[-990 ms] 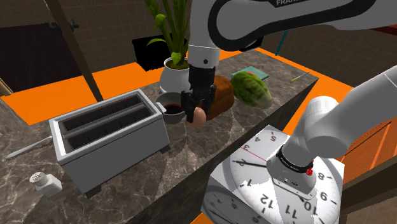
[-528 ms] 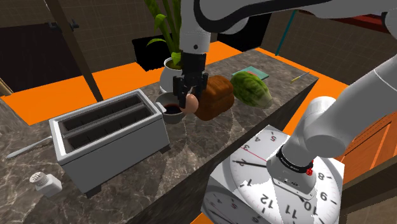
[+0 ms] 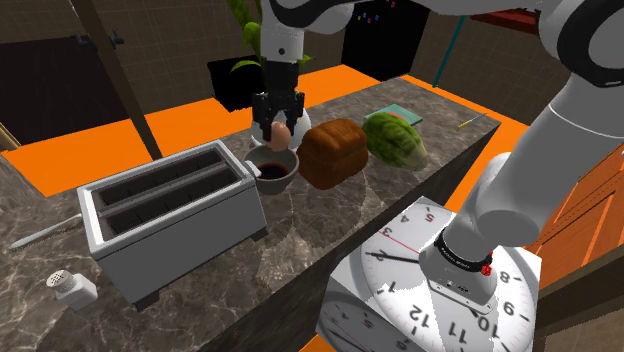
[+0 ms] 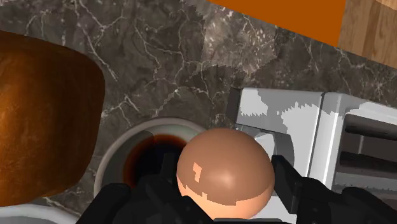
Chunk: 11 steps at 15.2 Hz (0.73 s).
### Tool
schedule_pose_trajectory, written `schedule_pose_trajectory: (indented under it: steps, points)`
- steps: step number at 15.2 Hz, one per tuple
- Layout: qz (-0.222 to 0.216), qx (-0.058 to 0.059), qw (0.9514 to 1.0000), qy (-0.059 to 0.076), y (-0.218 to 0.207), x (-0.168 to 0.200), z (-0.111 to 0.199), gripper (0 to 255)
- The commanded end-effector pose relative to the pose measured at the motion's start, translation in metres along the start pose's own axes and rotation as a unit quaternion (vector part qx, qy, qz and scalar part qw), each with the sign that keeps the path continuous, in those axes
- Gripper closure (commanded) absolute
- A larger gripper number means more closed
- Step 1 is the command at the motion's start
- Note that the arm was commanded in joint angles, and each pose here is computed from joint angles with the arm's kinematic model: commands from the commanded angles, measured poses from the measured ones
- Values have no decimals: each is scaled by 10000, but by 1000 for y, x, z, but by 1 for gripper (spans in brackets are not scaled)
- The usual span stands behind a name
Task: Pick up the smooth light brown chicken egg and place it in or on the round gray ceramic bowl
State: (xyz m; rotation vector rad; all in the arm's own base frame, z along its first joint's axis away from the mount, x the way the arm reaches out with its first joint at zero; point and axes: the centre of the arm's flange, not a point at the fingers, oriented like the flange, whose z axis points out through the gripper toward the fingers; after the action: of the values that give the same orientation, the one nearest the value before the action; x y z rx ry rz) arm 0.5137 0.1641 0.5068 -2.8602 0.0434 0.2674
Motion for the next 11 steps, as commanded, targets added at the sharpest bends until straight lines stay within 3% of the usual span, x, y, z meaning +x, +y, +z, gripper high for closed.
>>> schedule_pose_trajectory:
  steps: [1,3,11]
  points:
    - [0,-2,10000,1,7,25,-8,255]
    - [0,-2,10000,1,15,49,-16,255]
    - [0,-2,10000,1,26,57,24,255]
